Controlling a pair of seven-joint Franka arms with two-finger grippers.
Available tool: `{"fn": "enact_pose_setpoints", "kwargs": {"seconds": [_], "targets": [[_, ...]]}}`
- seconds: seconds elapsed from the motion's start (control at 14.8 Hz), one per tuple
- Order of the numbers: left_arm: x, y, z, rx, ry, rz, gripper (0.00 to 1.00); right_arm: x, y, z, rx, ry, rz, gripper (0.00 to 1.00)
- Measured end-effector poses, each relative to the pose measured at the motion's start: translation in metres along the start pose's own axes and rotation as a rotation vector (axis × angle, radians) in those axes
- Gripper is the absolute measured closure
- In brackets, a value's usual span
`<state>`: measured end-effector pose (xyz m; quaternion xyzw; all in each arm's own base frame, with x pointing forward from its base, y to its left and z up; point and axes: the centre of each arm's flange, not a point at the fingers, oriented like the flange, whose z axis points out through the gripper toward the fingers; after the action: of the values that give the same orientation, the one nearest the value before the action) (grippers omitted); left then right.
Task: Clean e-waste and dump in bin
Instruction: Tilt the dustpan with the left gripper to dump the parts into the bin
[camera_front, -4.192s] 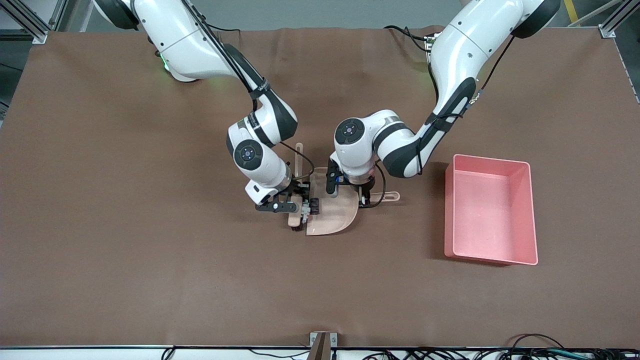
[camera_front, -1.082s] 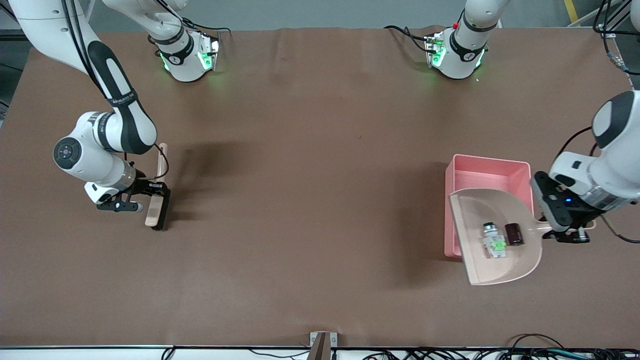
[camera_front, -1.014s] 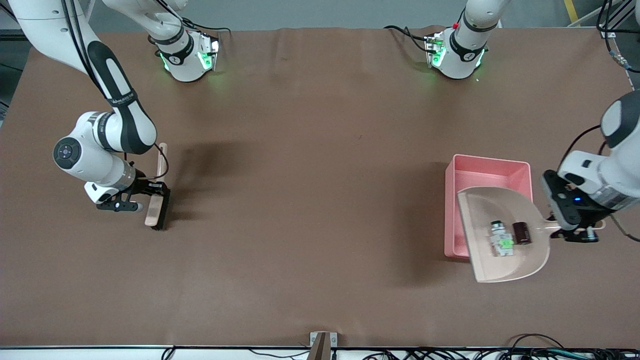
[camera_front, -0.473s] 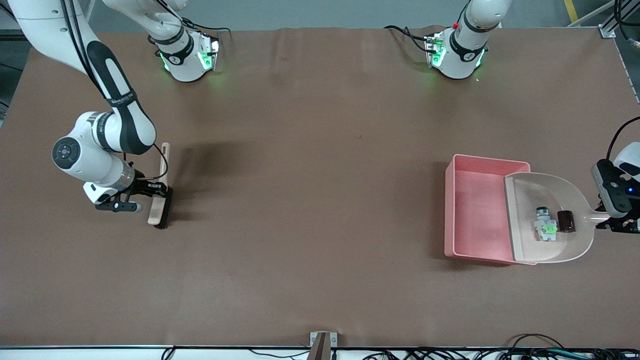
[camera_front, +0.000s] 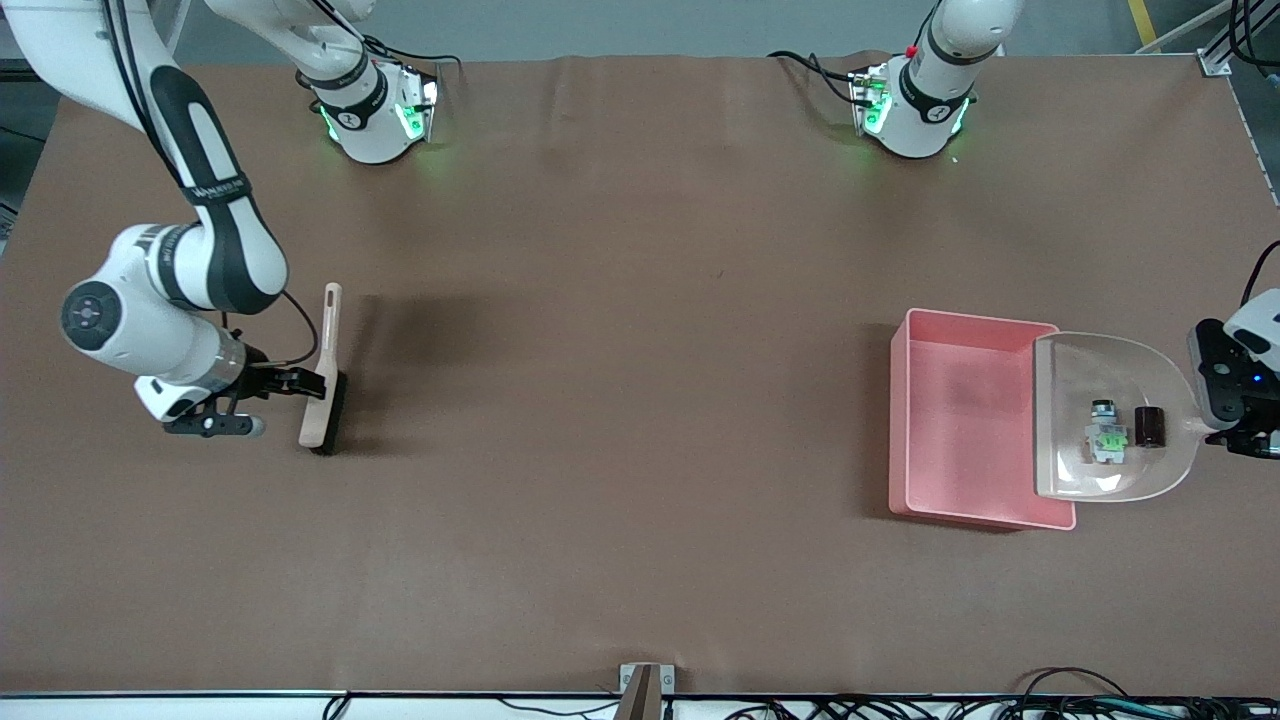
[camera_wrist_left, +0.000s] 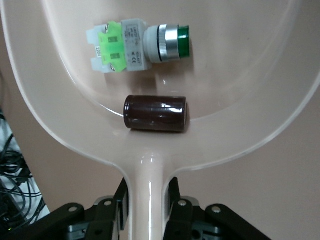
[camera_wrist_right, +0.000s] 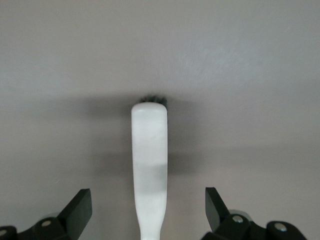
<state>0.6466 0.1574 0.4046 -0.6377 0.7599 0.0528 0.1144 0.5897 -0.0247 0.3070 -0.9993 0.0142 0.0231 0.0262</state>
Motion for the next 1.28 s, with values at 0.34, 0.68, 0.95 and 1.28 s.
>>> {"fn": "enact_pose_setpoints", "kwargs": {"seconds": [0.34, 0.68, 0.95, 1.28], "targets": [[0.039, -0.002, 0.022, -0.009, -0.149, 0.017, 0.67, -0.024, 0.001, -0.125, -0.001, 0.037, -0.004, 0.00], [0.084, -0.021, 0.020, 0.041, -0.260, 0.096, 0.67, -0.066, -0.011, -0.181, 0.005, -0.029, 0.000, 0.00], [0.090, -0.024, 0.029, 0.037, -0.328, 0.141, 0.67, -0.081, -0.030, -0.229, 0.000, -0.070, -0.022, 0.00], [0.120, -0.037, 0.007, 0.073, -0.361, 0.202, 0.67, -0.075, -0.027, -0.275, -0.017, 0.010, -0.021, 0.00]]}}
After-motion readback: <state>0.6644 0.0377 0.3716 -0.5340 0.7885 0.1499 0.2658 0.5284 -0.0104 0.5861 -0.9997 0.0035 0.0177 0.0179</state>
